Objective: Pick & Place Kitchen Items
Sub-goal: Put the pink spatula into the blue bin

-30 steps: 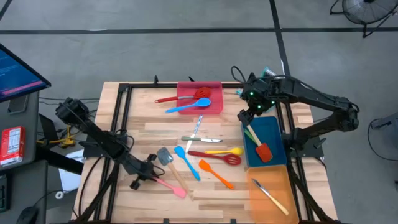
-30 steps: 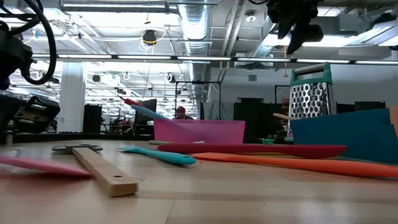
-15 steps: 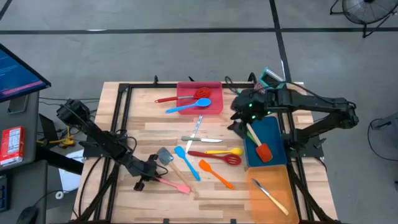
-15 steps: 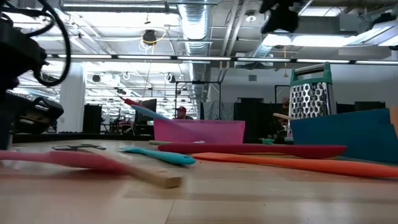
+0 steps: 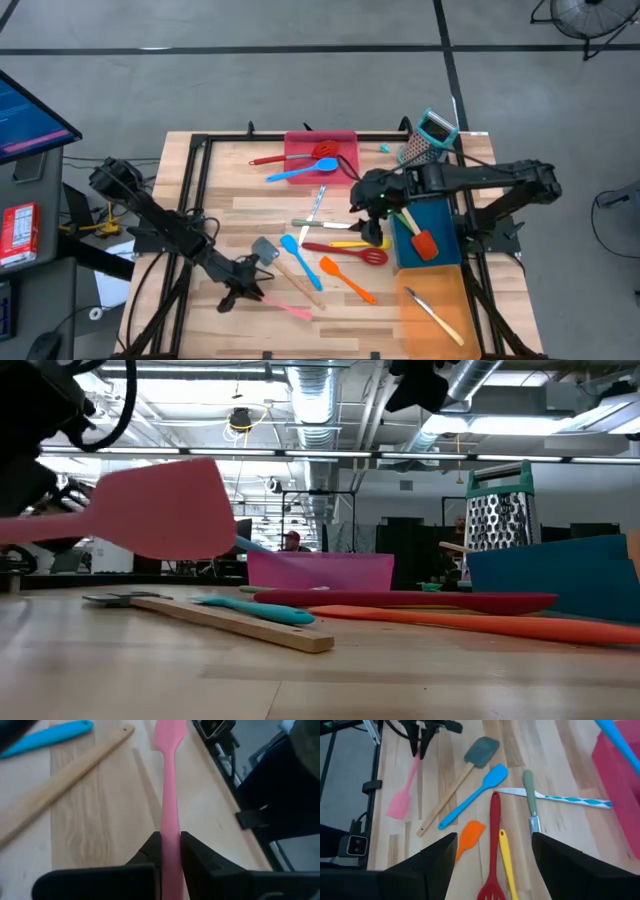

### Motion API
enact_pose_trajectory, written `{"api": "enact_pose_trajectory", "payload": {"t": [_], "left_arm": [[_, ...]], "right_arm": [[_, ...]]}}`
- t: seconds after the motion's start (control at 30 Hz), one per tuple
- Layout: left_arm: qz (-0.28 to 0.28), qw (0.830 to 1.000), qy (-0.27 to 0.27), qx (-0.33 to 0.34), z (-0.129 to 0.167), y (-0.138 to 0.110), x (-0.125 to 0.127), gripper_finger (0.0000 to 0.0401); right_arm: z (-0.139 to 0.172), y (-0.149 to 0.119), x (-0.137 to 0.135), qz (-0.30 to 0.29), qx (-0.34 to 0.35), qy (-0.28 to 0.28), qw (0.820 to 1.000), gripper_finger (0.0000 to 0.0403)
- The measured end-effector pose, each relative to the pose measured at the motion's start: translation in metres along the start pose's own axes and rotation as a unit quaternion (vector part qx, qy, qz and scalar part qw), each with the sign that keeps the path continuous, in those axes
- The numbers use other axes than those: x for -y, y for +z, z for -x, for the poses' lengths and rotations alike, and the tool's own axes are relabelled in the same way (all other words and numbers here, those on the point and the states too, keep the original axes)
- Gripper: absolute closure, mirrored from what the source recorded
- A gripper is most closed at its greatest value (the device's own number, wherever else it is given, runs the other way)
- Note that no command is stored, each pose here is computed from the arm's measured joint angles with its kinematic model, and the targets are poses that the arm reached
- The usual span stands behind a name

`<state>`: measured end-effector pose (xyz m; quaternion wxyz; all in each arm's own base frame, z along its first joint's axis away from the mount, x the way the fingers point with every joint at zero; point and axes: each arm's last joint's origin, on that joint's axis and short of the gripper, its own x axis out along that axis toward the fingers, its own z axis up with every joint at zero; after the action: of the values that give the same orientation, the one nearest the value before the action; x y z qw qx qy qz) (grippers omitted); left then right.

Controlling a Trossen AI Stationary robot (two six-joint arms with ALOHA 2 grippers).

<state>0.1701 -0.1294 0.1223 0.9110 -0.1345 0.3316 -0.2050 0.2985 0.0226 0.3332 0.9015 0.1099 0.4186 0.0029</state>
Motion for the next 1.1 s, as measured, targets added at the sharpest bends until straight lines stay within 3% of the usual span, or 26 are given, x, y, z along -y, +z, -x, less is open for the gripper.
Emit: {"api": "enact_pose_trajectory", "payload": {"t": [0.2,0.37,0.5,0.63,0.77,0.93,1.1], "left_arm": [[0.007,0.998,-0.024,0.052,0.015,0.016,0.005,0.0384],[0.020,0.991,-0.037,0.130,0.036,0.038,0.003,0.0399],[0.021,0.986,-0.010,0.166,0.047,0.048,-0.006,0.0400],[0.007,0.994,0.024,0.108,0.045,0.038,-0.014,0.0396],[-0.043,0.997,-0.001,0.070,0.040,0.032,-0.014,0.0374],[-0.079,0.996,-0.043,0.002,0.027,0.021,-0.015,0.0316],[-0.119,0.991,-0.037,-0.041,0.014,0.010,-0.021,0.0250]], "right_arm": [[0.005,0.003,-0.015,0.010,0.040,0.027,0.999,0.0148],[0.043,0.013,-0.021,0.007,0.145,0.055,0.988,0.0148],[0.060,0.012,-0.017,-0.016,0.180,0.009,0.984,0.0148],[0.054,0.002,-0.020,-0.009,0.135,-0.013,0.991,0.0148],[0.030,-0.005,-0.027,0.005,0.073,-0.021,0.997,0.0148],[0.001,-0.007,-0.038,0.020,0.034,-0.019,0.999,0.0148],[-0.018,-0.012,-0.048,0.034,0.005,-0.018,0.999,0.0148]]}}
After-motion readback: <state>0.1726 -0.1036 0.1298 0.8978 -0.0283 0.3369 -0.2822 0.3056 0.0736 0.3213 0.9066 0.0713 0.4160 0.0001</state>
